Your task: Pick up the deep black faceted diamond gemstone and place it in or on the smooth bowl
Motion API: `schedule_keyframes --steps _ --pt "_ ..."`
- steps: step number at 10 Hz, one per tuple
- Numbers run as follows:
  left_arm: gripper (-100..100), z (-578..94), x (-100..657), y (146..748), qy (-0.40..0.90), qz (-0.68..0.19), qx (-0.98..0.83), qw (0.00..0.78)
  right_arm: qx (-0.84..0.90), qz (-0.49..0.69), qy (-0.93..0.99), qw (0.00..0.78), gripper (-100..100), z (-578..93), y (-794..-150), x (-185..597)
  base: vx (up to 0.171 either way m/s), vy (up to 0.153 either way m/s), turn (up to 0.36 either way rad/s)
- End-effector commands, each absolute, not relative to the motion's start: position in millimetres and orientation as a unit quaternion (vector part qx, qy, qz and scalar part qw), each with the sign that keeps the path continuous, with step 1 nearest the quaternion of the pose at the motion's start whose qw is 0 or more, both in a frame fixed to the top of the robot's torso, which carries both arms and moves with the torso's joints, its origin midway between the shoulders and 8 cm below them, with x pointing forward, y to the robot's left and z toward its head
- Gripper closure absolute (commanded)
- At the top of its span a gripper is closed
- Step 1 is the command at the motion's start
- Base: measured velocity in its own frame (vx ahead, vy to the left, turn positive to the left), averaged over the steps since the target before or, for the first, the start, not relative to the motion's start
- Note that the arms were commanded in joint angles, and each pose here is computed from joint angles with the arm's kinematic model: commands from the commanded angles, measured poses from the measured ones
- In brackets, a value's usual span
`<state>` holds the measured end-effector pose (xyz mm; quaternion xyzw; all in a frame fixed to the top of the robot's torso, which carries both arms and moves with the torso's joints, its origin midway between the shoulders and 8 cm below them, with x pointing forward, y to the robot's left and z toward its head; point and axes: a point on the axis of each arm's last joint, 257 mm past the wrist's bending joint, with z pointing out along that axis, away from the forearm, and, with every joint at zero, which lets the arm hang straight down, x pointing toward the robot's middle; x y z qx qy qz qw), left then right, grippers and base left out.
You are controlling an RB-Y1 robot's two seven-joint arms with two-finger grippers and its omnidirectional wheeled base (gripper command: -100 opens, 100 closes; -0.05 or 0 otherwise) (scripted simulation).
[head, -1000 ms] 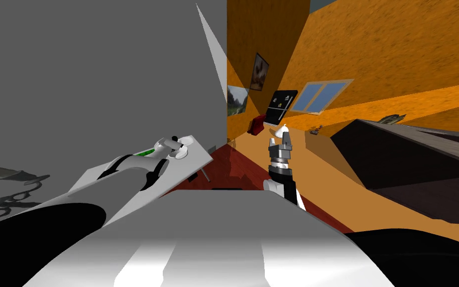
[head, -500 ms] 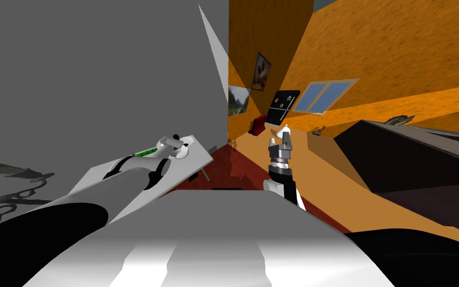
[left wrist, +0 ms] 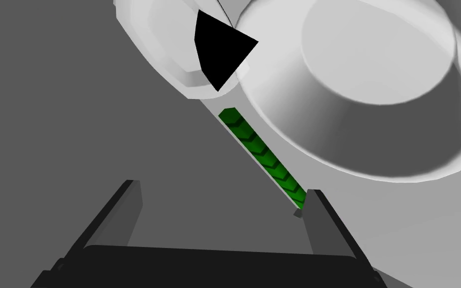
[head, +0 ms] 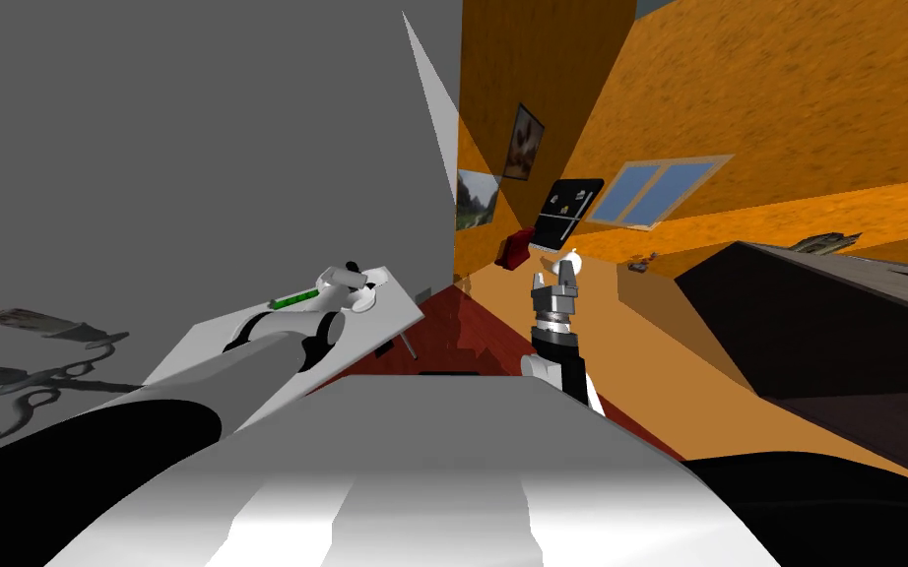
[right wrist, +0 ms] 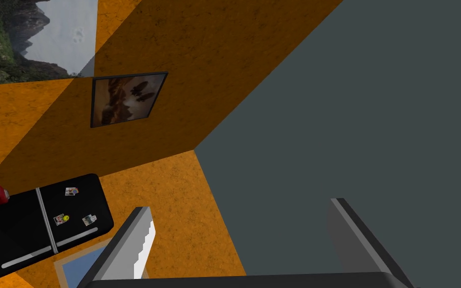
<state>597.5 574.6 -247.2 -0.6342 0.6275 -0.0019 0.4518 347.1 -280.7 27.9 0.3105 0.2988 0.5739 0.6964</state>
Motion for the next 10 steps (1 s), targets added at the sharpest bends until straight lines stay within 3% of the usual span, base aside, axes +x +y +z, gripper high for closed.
schedule_keyframes --steps 1,10 --pt "-100 -244.8 599.2 574.5 0.627 -0.006 -0.634 0.451 0.311 0.574 0.299 0.696 0 27.9 -280.7 347.1 0.015 -0.008 -0.006" --pt "-100 -218.9 613.9 552.3 0.642 -0.022 -0.614 0.458 0.311 0.574 0.299 0.696 0 27.9 -280.7 347.1 0.022 -0.011 0.057"
